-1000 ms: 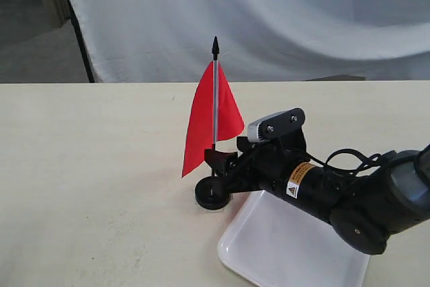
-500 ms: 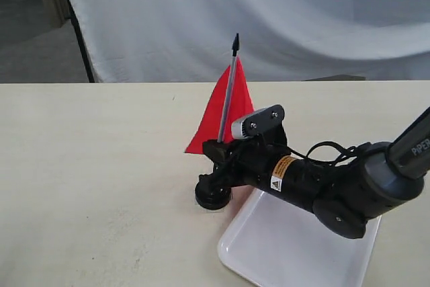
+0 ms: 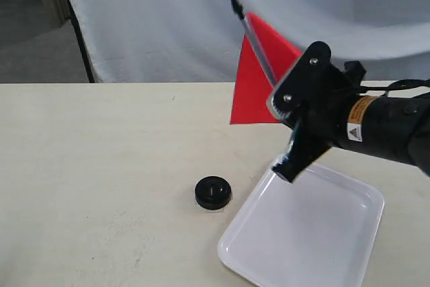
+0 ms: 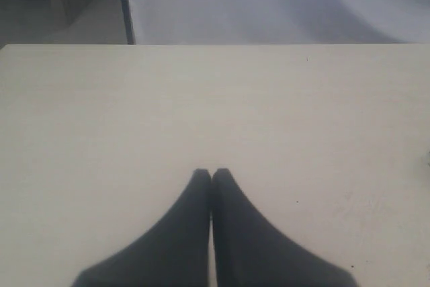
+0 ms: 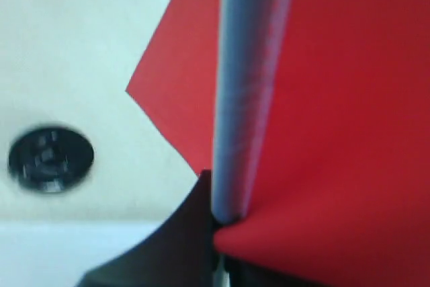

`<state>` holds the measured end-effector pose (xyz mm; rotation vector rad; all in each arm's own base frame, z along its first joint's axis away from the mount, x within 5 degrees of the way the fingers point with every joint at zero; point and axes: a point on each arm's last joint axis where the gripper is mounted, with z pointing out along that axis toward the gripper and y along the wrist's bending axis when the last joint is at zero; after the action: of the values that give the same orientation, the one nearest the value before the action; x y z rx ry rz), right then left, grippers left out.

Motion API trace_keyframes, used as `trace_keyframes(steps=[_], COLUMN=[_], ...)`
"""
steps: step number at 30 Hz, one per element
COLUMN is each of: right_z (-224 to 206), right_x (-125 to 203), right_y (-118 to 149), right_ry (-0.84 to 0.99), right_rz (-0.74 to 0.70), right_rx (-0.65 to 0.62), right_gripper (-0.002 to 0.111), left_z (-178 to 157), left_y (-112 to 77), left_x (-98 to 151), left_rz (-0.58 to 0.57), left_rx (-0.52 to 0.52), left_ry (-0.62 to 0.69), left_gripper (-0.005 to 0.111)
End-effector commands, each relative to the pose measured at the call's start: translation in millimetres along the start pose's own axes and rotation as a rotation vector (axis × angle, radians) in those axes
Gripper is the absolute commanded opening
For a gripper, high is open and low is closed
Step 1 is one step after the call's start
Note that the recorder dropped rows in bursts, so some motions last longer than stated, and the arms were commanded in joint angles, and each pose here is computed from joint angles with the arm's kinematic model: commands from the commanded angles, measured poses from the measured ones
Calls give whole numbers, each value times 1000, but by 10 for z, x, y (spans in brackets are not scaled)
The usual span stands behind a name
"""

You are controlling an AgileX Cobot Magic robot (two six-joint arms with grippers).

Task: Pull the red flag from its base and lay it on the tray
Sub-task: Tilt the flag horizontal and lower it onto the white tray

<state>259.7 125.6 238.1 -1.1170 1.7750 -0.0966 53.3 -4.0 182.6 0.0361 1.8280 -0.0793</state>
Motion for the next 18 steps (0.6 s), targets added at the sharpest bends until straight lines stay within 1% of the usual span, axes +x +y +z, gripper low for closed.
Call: trace_keyframes(steps=[1,3,6,11,15,18], right_z=[-176,-213,-237,-140,4,126], right_x=[216,323,455,566,655,747], right_y=[-12,-27,-45,-28,22,82], right_ry=[266,389,517,566,586,608], right_rz=[-288,-418,-560,-747,-846,-893], right_rx=[-62,-90,-111,-136,-184,-234], right_gripper=[-1,-1,-1,-1,-1,-1], left_z=[1,1,1,1,1,1], left_y=[-2,-2,-2,-2,-2,-2], left_x=[3,3,3,3,3,3], left_rz=[2,2,2,2,2,2], left_rx=[4,4,4,4,4,4], left_ry=[-2,-2,-2,-2,-2,-2], left_gripper=[0,0,0,0,0,0])
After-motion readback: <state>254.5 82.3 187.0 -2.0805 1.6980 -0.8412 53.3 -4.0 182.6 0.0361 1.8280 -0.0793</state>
